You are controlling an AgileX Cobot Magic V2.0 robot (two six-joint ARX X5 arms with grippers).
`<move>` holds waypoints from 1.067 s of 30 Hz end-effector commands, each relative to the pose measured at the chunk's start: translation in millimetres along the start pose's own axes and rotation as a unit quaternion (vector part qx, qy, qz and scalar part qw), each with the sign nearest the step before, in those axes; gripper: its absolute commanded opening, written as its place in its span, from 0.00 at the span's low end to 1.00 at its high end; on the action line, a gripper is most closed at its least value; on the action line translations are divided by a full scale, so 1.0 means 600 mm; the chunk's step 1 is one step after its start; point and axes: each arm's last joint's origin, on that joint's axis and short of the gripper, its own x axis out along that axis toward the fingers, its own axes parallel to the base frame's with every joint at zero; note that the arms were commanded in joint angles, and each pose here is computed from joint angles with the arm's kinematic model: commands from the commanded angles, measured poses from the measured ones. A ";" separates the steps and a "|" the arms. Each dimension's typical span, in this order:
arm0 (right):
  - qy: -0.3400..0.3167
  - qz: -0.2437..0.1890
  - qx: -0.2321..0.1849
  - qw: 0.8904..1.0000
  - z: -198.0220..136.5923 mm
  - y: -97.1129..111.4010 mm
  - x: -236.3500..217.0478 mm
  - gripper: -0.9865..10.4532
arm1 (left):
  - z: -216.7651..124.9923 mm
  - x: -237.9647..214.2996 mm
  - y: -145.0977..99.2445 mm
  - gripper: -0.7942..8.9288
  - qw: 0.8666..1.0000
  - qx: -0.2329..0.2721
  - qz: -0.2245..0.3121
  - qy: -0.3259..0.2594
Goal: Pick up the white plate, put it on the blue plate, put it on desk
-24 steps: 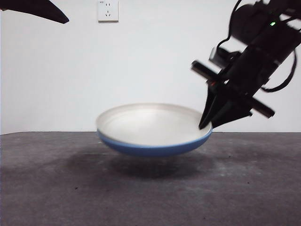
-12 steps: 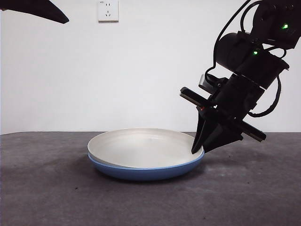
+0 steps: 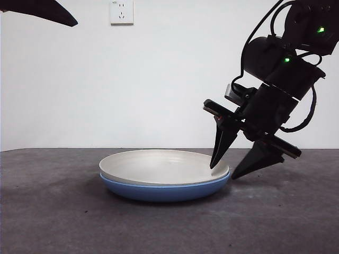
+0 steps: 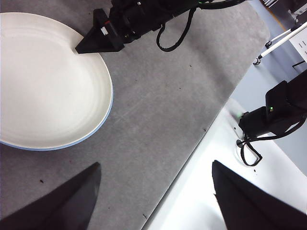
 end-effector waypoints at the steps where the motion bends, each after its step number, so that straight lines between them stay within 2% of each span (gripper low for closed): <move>1: 0.000 0.000 0.002 1.000 0.006 0.005 0.003 0.32 | 0.004 0.001 -0.002 0.46 1.000 0.012 -0.006 -0.003; 5: -0.018 0.009 -0.008 1.000 0.010 0.016 -0.018 0.33 | 0.004 0.001 -0.002 0.46 1.000 0.012 -0.006 -0.003; 10: -0.056 0.023 -0.039 0.997 0.015 0.041 -0.074 0.34 | 0.004 0.001 -0.002 0.46 1.000 0.012 -0.006 -0.003; 20: -0.093 0.038 -0.156 0.983 -0.029 0.089 -0.226 0.34 | 0.004 0.001 -0.002 0.46 1.000 0.012 -0.006 -0.003; 28: -0.052 0.032 -0.210 0.976 -0.107 0.103 -0.315 0.34 | 0.004 0.001 -0.002 0.46 1.000 0.011 -0.006 -0.002; 32: -0.016 0.031 -0.217 0.976 -0.143 0.105 -0.339 0.34 | 0.003 0.001 -0.002 0.46 1.000 0.009 -0.006 0.000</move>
